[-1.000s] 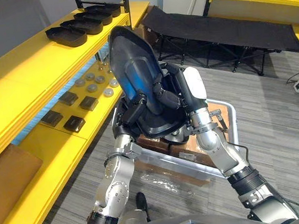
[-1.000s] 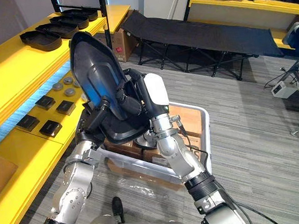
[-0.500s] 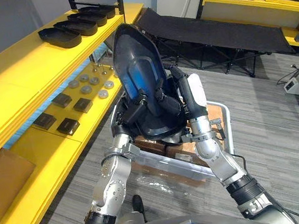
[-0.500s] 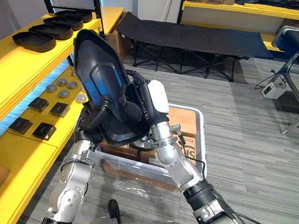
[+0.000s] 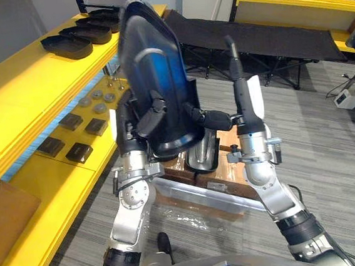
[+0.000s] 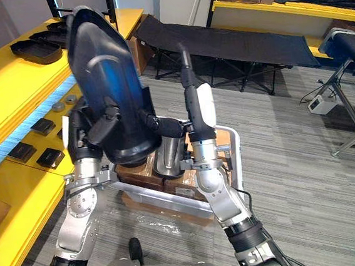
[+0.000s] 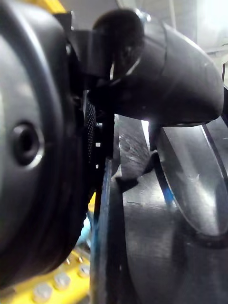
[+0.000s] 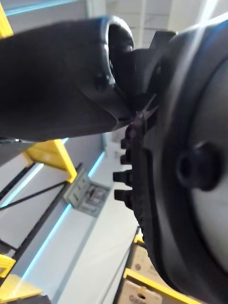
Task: Walk over and take three plastic housings, then place them on the shelf
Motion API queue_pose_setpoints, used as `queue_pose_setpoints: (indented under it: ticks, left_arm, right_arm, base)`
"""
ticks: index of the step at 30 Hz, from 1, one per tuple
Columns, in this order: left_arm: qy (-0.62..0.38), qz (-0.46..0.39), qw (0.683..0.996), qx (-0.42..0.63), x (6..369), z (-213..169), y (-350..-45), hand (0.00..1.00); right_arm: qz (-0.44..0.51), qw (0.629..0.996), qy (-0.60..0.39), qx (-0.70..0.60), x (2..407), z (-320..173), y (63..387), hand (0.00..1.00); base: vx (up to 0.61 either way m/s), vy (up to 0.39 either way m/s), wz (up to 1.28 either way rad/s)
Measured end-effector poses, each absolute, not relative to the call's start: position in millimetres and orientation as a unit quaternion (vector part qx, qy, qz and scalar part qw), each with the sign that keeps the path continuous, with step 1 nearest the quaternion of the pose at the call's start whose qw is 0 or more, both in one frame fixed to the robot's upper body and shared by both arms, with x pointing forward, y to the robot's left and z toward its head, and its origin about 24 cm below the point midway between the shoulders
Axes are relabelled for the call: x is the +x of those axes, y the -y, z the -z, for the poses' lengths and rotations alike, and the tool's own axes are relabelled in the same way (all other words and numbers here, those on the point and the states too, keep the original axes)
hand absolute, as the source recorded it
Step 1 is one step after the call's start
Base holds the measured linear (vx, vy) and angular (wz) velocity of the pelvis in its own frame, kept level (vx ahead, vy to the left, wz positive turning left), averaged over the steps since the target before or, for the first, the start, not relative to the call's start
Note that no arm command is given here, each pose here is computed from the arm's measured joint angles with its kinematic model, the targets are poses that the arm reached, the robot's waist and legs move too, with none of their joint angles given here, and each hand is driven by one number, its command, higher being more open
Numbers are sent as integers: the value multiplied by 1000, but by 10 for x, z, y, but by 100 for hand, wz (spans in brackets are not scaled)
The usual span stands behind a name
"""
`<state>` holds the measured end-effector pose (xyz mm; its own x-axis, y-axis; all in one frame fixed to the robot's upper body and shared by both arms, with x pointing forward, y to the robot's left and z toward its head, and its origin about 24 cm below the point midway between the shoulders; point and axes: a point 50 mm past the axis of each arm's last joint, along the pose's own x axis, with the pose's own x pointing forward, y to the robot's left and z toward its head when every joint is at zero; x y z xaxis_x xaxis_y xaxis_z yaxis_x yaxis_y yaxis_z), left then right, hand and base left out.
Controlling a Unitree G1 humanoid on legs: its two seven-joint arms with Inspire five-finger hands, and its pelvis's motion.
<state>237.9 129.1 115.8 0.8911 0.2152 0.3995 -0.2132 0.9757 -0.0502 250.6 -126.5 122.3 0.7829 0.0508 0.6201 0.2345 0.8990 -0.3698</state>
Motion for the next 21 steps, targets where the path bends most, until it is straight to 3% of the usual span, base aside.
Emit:
queue_pose_setpoints:
  ticks: [3, 6, 9, 15, 21]
  left_arm:
    - [244, -165, 952, 80, 2352, -1220, -1374, 0]
    - [244, -231, 936, 101, 2323, -1206, -1567, 0]
    - [228, -277, 927, 108, 2273, -1144, -1703, 0]
    - [198, -244, 943, 107, 2258, -995, -1638, 0]
    - [112, -219, 969, 6, 2047, -604, -1758, 0]
  right_arm:
    - [88, 925, 305, -210, 2451, -1174, 1476, 100]
    - [166, 930, 271, -183, 2404, -1126, 1850, 100]
    - [191, 939, 246, -147, 2354, -1069, 2009, 100]
    - [79, 985, 155, 21, 2215, -746, 1949, 100]
    - [135, 990, 35, 37, 2005, -213, 2057, 100]
  base:
    - [-1, 0, -5]
    - [1, -2, -14]
    - [24, -10, -18]
    - [44, -15, -16]
    - [49, -13, -13]
